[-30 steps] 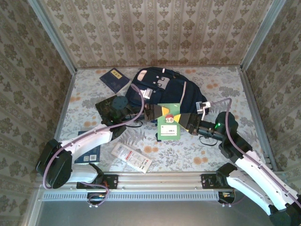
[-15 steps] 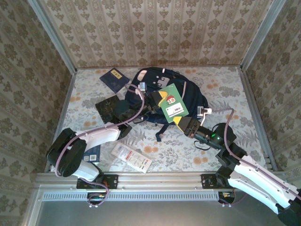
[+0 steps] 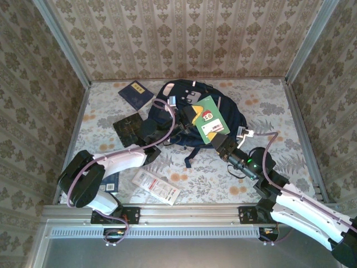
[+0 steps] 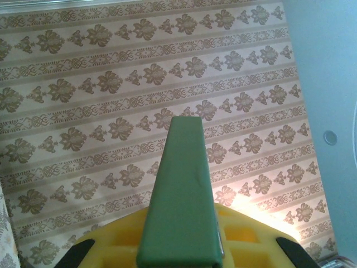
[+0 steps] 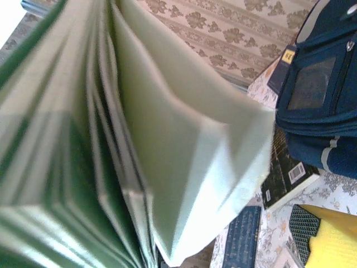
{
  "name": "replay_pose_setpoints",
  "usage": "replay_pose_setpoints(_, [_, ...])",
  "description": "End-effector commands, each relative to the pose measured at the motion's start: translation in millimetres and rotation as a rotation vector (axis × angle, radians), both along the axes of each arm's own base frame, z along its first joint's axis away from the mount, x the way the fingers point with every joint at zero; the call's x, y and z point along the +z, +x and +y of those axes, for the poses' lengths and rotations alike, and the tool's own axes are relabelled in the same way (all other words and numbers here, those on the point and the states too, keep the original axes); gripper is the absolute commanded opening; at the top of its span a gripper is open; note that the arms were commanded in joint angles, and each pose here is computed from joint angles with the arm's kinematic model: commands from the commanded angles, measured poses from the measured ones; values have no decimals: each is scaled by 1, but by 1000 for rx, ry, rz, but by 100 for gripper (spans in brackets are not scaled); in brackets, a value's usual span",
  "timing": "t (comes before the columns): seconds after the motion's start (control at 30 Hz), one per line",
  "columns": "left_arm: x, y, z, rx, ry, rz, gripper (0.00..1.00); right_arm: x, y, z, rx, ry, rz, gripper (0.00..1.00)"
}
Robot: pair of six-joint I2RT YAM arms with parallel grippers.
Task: Pack the student bag
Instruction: Pass the book.
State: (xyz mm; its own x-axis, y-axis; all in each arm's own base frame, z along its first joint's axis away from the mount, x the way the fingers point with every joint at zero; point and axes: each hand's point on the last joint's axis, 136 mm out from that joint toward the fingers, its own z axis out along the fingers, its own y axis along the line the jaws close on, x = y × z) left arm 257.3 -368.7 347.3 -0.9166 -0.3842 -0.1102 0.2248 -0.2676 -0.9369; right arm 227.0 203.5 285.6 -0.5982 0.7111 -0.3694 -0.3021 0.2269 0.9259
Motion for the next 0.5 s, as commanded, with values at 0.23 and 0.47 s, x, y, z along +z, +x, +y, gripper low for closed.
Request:
replay_pose_setpoints(0.23, [35,-8,6,0,-86,-70,0,42,9,4,-29,46,-147,98])
replay_pose_setpoints(0.47, [23,-4,3,4,-69,-52,0,54,9,-5,-69,79,-160,77])
